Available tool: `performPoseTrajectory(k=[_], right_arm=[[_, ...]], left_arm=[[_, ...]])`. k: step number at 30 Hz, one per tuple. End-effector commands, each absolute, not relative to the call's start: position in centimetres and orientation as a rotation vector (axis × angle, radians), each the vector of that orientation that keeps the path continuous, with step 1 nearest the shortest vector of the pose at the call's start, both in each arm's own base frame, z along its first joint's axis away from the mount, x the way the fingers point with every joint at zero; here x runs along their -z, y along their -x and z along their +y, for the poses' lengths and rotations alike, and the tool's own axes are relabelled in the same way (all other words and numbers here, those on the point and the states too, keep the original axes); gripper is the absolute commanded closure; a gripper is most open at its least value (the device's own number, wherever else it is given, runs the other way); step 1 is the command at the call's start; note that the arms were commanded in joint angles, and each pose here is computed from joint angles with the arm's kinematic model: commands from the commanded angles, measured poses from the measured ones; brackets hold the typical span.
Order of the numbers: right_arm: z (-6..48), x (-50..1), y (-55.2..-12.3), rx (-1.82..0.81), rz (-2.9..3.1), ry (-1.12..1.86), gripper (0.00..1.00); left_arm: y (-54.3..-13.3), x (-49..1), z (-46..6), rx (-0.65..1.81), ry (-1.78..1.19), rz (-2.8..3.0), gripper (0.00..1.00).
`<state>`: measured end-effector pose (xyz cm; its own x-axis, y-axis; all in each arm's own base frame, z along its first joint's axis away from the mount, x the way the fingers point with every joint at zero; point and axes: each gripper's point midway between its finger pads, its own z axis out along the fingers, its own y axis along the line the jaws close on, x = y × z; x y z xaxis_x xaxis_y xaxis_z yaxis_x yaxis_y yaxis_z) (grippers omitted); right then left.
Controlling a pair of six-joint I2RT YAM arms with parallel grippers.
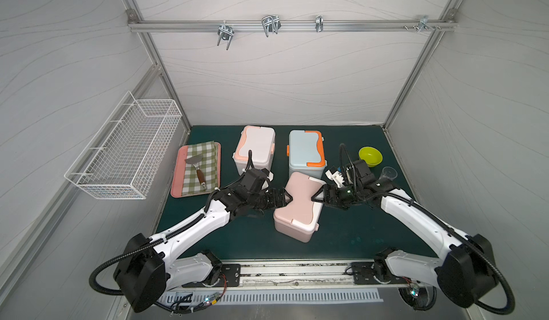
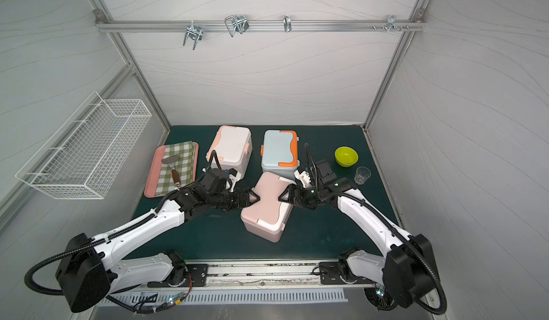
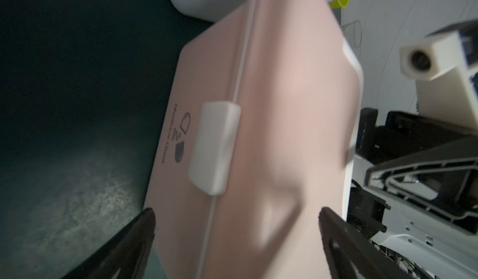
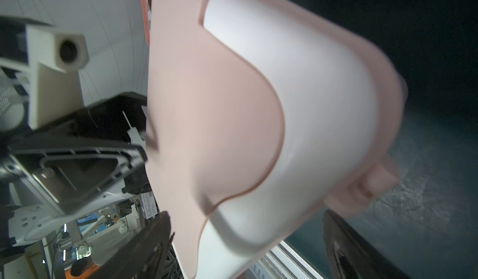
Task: Open first aid kits and take out gauze
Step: Adjust the first aid kit at the center of the board.
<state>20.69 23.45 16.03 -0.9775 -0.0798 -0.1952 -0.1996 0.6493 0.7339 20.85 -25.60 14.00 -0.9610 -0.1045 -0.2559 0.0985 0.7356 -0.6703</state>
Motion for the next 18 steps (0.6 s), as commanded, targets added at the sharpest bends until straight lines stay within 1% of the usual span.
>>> performPoseTrajectory(k=[1, 7, 9, 10, 14, 18], right_arm=[[24.9, -17.7, -23.1, -1.255, 2.639, 0.277, 0.10], [25.6, -17.6, -26.6, -1.220, 2.636, 0.241, 0.10], [25.4, -17.5, -27.4, -1.205, 2.639, 0.226, 0.06], [25.1, -17.5, -27.7, -1.180, 2.642, 0.218, 0.01], [23.2, -17.9, -27.3, -1.026, 2.649, 0.221, 0.01], [21.7, -18.6, -25.5, -0.926, 2.640, 0.293, 0.01]], left_arm=[[-21.0, -15.5, -27.8, 1.107, 0.012, 2.590, 0.01], [-21.3, -14.9, -29.9, 1.148, 0.042, 2.557, 0.01], [-21.8, -14.8, -29.8, 1.132, 0.052, 2.539, 0.01], [-21.9, -14.8, -29.6, 1.117, 0.058, 2.533, 0.01], [-22.1, -14.7, -27.1, 1.017, 0.112, 2.512, 0.01], [-21.8, -13.8, -24.3, 0.986, 0.168, 2.501, 0.01]])
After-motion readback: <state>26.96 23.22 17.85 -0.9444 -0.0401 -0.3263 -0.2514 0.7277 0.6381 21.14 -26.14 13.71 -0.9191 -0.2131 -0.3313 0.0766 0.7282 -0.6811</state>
